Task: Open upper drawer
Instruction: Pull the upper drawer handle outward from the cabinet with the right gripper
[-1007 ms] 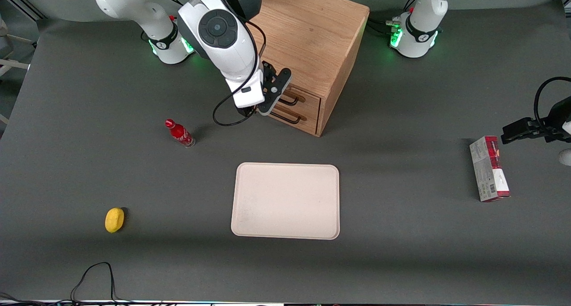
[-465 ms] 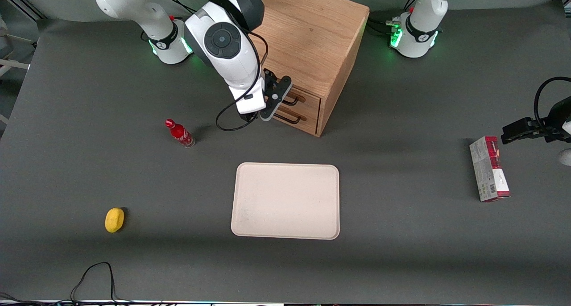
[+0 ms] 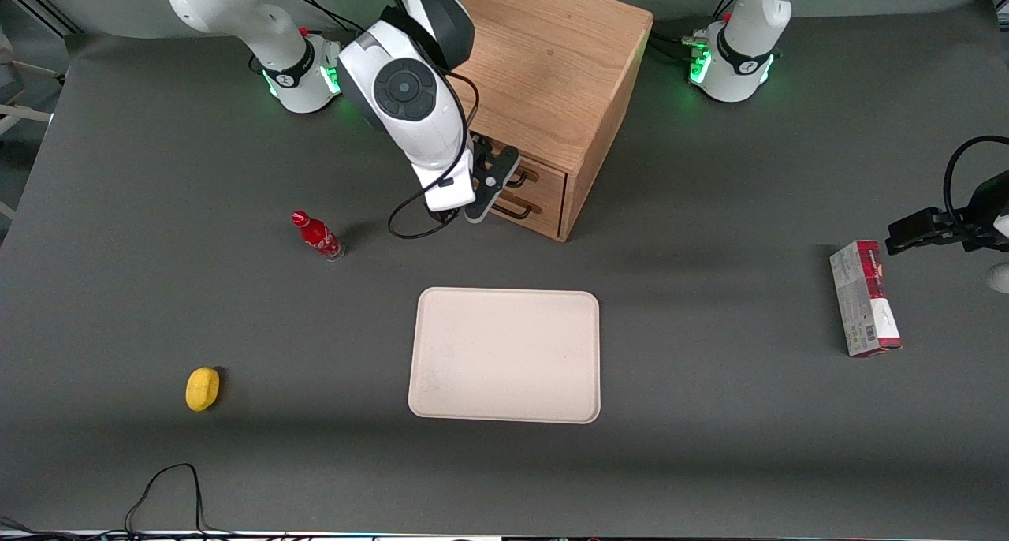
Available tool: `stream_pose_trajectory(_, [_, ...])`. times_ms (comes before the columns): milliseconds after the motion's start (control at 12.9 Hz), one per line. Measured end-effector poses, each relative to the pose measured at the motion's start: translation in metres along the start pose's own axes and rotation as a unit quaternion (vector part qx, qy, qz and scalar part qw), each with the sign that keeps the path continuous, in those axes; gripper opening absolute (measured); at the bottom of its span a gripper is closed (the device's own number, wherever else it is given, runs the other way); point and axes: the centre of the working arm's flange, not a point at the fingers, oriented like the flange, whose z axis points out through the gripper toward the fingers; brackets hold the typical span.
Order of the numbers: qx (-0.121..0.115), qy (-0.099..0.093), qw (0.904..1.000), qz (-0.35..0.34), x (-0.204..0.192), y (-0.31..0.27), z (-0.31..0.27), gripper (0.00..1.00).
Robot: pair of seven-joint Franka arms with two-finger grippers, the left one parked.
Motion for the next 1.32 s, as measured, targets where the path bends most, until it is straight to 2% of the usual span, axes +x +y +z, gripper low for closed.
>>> stream_pose_trajectory(387, [-0.003, 0.0, 1.0, 0.006, 0.001, 0.008, 0.004, 1.0])
stream_pose_trajectory(1317, [-0.014, 0.025, 0.9977, 0.062, -0.003, 0.089, -0.012, 1.0])
